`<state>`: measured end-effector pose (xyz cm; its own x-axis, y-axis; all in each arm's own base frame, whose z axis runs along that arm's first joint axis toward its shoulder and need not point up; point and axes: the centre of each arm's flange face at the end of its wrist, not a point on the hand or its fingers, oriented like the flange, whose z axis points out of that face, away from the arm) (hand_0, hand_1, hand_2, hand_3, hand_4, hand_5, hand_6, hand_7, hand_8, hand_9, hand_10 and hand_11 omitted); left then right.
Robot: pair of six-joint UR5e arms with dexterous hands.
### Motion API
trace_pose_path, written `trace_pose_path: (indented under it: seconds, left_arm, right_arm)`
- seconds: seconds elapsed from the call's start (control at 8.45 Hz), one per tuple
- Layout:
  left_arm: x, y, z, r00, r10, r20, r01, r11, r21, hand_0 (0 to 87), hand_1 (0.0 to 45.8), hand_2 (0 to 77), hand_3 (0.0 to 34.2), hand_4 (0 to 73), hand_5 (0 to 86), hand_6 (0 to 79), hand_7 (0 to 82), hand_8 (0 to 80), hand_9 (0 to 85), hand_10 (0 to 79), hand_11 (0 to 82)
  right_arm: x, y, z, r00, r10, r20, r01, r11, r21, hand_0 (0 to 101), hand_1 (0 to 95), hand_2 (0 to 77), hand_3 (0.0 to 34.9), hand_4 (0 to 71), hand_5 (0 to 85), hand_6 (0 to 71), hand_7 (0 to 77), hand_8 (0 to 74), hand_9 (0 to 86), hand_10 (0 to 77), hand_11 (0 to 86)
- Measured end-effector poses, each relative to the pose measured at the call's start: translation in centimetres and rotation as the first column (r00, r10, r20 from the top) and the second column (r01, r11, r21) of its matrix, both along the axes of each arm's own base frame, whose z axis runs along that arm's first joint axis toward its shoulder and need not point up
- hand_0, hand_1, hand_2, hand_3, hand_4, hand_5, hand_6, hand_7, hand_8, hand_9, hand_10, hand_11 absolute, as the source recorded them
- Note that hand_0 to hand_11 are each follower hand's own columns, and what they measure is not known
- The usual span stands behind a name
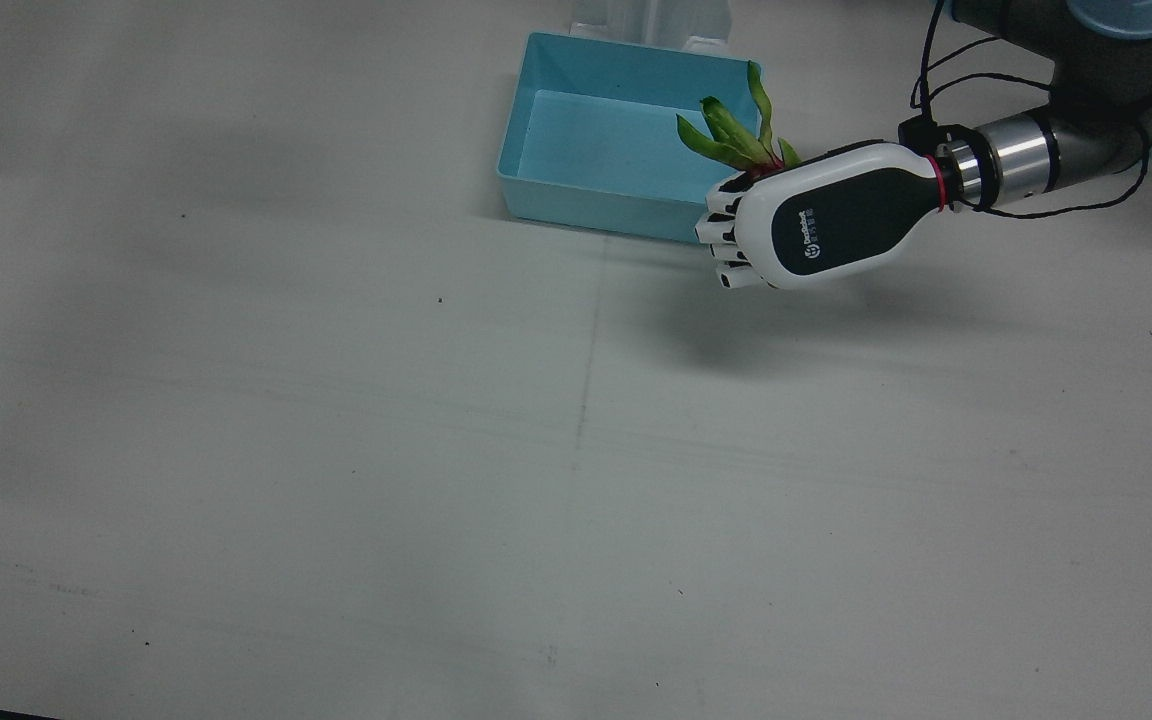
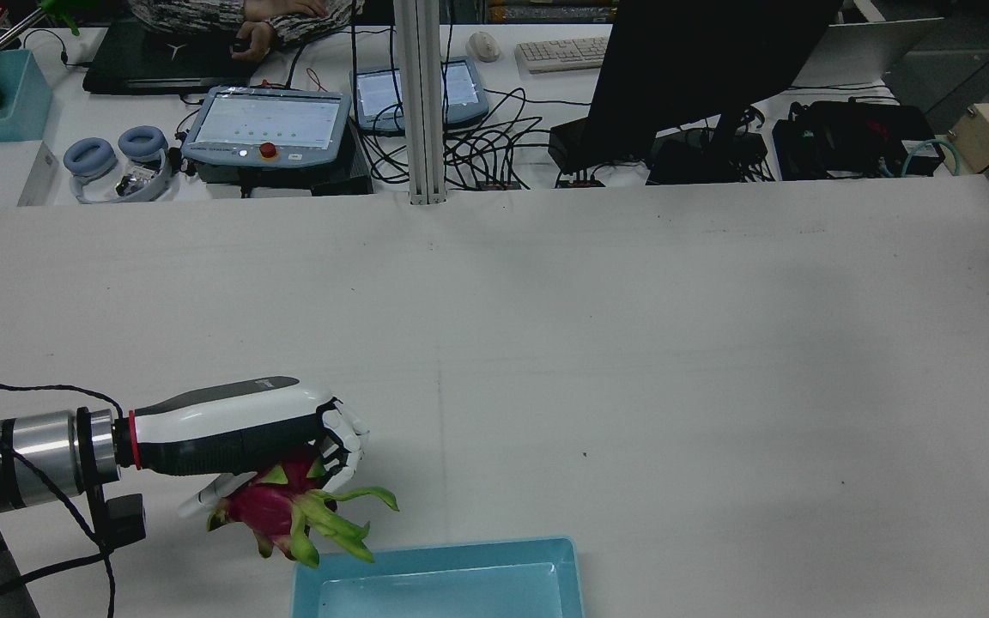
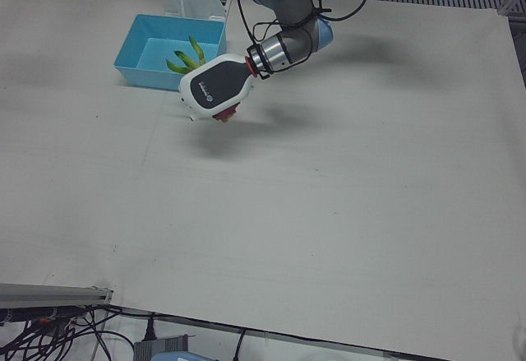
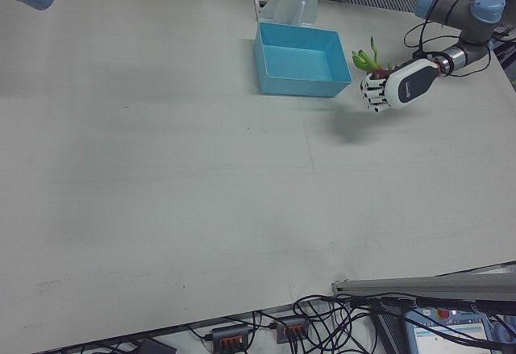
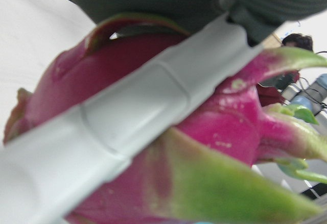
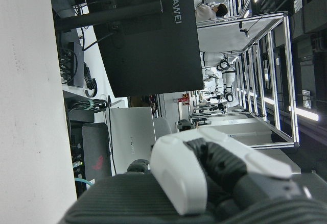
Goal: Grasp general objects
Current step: 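Lift the dragon fruit and carry it toward the light-blue tray, then open the left hand to release the fruit into the tray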
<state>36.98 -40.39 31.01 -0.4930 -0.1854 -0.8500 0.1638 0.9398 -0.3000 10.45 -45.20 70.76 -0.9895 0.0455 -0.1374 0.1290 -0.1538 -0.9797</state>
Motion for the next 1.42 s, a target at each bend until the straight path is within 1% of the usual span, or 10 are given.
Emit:
trace_pose_path:
  seconds: [0.12,0.24,0.47,0.59,0.71,0.95,1.06,1.18,1.3,1.42]
  left_arm:
    - [2.8,2.4,-2.9,0.994,0.094,-0.062,-0.094,0.996,0.001,79.7,0.0,0.5,0.0,50.2,54.0,46.9,69.8,54.0,46.9,19.6,70.4]
    - [5.5,4.8,-5.9,0.976,0.179,-0.126,-0.179,0.984,0.013,79.7,0.0,0.5,0.0,50.2,54.0,46.9,69.8,54.0,46.9,19.6,70.4]
    - [7.9,7.1,-9.2,0.930,0.275,-0.243,-0.271,0.961,0.050,79.8,0.0,0.5,0.0,50.2,54.0,46.9,69.8,54.0,46.9,19.6,70.4]
    - [8.3,7.4,-9.3,0.910,0.301,-0.287,-0.295,0.953,0.063,79.8,0.0,0.5,0.0,50.2,54.0,47.5,69.8,54.0,46.9,19.6,70.4]
    - [8.4,7.6,-8.5,0.898,0.313,-0.308,-0.308,0.949,0.067,79.7,0.0,0.5,0.0,50.7,54.0,47.5,69.8,54.0,46.9,24.0,62.2]
    - [8.1,7.7,-6.9,0.892,0.320,-0.321,-0.315,0.947,0.068,79.9,0.0,0.5,0.0,50.7,54.0,47.5,69.3,49.1,45.8,25.6,33.8]
    - [7.9,7.8,-6.2,0.891,0.319,-0.323,-0.315,0.947,0.068,80.2,0.0,0.0,0.0,48.5,55.1,44.7,66.0,39.3,37.1,25.6,30.0]
    - [7.7,7.8,-5.5,0.891,0.317,-0.325,-0.313,0.947,0.066,80.3,0.0,0.0,0.0,39.8,59.5,37.6,60.0,26.2,24.5,25.6,25.1]
    - [7.6,7.8,-5.2,0.891,0.315,-0.326,-0.312,0.948,0.064,80.3,0.0,0.0,0.0,30.0,63.8,27.3,49.6,26.2,24.5,25.6,20.2]
    - [7.4,7.8,-4.7,0.892,0.311,-0.328,-0.308,0.949,0.061,80.3,0.0,0.0,0.0,20.7,62.2,14.2,39.8,1.6,3.3,25.6,20.2]
  right_arm:
    - [0.0,0.0,0.0,1.000,0.000,0.000,0.000,1.0000,0.000,0,94.9,77.4,0.0,0.0,0.0,0.0,0.0,0.0,0.5,0.0,0.5]
    - [0.0,0.0,0.0,1.000,0.000,0.000,0.000,1.0000,0.000,0,94.9,77.4,0.0,0.0,0.0,0.0,0.0,0.0,0.5,0.0,0.5]
    - [0.0,0.0,0.0,1.000,0.000,0.000,0.000,1.0000,0.000,0,94.9,77.4,0.0,0.0,0.0,0.0,0.0,0.0,0.5,0.0,0.5]
    - [0.0,0.0,0.0,1.000,0.000,0.000,0.000,1.0000,0.000,0,94.9,77.4,0.0,0.0,0.0,0.0,0.0,0.0,0.5,0.0,0.5]
    - [0.0,0.0,0.0,1.000,0.000,0.000,0.000,1.0000,0.000,0,94.9,77.4,0.0,0.0,0.0,0.0,0.0,0.0,0.5,0.0,0.5]
    - [0.0,0.0,0.0,1.000,0.000,0.000,0.000,1.0000,0.000,0,94.9,77.4,0.0,0.0,0.0,0.0,0.0,0.0,0.5,0.0,0.5]
    - [0.0,0.0,0.0,1.000,0.000,0.000,0.000,1.0000,0.000,0,94.9,77.4,0.0,0.0,0.0,0.0,0.0,0.0,0.5,0.0,0.5]
    - [0.0,0.0,0.0,1.000,0.000,0.000,0.000,1.0000,0.000,0,94.9,77.4,0.0,0.0,0.0,0.0,0.0,0.0,0.5,0.0,0.5]
    - [0.0,0.0,0.0,1.000,0.000,0.000,0.000,1.0000,0.000,0,94.9,77.4,0.0,0.0,0.0,0.0,0.0,0.0,0.5,0.0,0.5]
    - [0.0,0.0,0.0,1.000,0.000,0.000,0.000,1.0000,0.000,0,94.9,77.4,0.0,0.0,0.0,0.0,0.0,0.0,0.5,0.0,0.5]
